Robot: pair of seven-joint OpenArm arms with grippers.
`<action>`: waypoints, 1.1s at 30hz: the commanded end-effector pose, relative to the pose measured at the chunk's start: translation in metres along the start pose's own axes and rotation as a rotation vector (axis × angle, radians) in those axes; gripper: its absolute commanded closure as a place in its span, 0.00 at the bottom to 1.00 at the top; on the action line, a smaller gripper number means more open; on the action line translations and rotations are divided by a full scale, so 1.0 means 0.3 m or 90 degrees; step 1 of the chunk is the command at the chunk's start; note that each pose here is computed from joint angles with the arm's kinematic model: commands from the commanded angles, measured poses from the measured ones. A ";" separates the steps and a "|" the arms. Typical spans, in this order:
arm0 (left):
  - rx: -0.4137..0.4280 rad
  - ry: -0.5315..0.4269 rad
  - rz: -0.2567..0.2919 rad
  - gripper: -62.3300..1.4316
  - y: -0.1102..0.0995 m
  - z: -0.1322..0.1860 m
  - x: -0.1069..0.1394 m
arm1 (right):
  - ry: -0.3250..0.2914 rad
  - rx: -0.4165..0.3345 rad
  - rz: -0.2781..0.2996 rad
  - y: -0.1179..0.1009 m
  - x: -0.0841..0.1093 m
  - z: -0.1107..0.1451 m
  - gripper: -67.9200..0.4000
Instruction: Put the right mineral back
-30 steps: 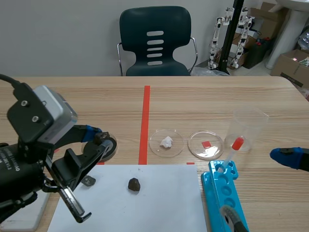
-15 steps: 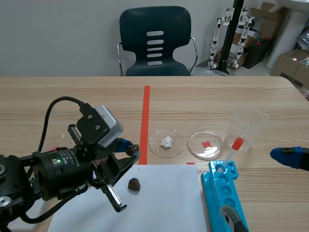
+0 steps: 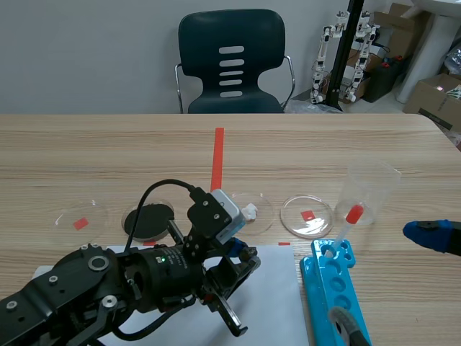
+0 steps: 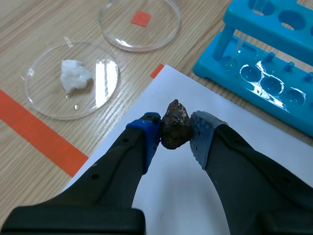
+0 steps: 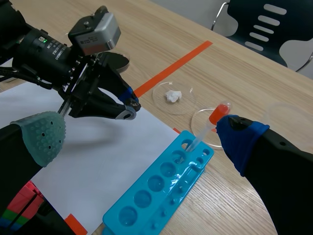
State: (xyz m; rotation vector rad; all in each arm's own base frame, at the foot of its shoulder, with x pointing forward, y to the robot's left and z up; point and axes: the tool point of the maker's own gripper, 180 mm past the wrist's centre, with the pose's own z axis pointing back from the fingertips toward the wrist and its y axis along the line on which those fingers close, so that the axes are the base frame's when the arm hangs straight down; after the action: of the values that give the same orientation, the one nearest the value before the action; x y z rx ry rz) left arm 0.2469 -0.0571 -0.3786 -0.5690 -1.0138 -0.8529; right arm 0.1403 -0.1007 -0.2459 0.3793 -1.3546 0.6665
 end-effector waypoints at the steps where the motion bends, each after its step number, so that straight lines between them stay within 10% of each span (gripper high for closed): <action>1: 0.001 -0.033 0.000 0.84 0.006 -0.023 0.057 | -0.019 -0.002 -0.002 -0.003 0.026 -0.004 0.04; 33: -0.001 -0.001 0.055 0.84 -0.010 -0.169 -0.017 | -0.019 -0.002 -0.002 -0.003 0.026 -0.004 0.04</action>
State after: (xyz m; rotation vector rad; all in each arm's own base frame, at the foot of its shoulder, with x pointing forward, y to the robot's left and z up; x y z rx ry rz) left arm 0.2626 -0.0894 -0.4145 -0.5937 -0.9495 -0.7856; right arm 0.1404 -0.1006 -0.2458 0.3793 -1.3553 0.6666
